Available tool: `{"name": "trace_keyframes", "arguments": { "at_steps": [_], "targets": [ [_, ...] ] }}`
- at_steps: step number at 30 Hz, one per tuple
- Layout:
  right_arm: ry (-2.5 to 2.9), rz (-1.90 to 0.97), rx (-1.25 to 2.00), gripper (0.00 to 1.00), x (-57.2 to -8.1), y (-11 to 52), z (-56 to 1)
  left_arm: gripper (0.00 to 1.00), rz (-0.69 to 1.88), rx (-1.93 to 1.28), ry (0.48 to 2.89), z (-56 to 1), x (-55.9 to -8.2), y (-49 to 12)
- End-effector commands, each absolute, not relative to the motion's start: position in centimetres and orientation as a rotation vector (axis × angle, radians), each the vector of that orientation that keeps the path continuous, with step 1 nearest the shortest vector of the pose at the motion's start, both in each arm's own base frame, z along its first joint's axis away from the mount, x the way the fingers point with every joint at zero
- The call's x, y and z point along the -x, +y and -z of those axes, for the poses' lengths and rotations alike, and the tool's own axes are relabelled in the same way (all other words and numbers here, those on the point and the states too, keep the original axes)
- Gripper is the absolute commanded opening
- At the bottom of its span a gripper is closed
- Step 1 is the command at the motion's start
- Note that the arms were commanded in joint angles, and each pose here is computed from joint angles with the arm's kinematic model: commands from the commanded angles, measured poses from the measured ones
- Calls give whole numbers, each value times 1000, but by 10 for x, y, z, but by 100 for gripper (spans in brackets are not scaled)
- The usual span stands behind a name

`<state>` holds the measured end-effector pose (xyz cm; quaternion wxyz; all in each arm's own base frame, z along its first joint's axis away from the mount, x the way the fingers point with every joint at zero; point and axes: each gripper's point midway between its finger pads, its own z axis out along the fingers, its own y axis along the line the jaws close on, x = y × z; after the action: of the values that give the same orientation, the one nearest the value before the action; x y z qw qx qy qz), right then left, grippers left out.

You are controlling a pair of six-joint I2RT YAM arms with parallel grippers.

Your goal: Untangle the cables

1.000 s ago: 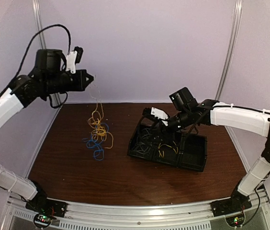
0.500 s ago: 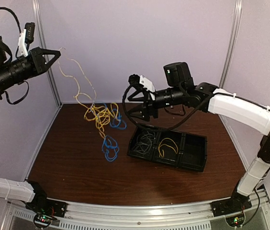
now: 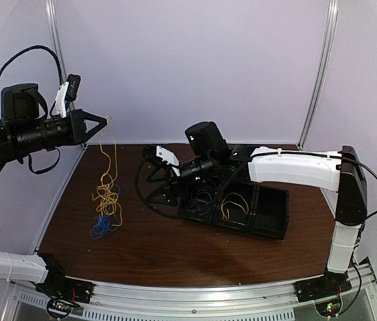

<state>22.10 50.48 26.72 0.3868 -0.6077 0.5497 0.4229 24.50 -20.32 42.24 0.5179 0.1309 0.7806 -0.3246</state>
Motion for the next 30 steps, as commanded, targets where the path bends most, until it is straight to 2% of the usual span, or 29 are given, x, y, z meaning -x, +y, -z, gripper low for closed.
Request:
{"name": "trace_keyframes", "arguments": {
  "at_steps": [1, 11, 13, 15, 17, 19, 21, 23, 30],
  "targets": [
    [1397, -1191, 1464, 76, -232, 527, -267, 0, 849, -295, 1781, -450, -234, -199],
    [1448, -1125, 1411, 74, -272, 553, -241, 0, 897, -305, 1757, -473, -224, -199],
    [1480, -1123, 1378, 69, -281, 552, -237, 0, 897, -306, 1759, -475, -223, -198],
    [1478, -1118, 1353, 52, -288, 554, -235, 0, 896, -305, 1760, -476, -222, -197],
    [1490, -1125, 1361, 46, -288, 557, -224, 0, 893, -300, 1753, -480, -222, -196],
    [1514, -1135, 1370, 27, -287, 558, -206, 0, 887, -291, 1738, -487, -222, -193],
    [1549, -1155, 1367, 16, -285, 559, -189, 0, 882, -278, 1719, -496, -221, -190],
    [1587, -1166, 1357, 12, -285, 558, -171, 0, 881, -269, 1701, -507, -222, -189],
    [1728, -1243, 1342, 12, -274, 551, -123, 0, 894, -292, 1576, -575, -221, -190]
  ]
}}
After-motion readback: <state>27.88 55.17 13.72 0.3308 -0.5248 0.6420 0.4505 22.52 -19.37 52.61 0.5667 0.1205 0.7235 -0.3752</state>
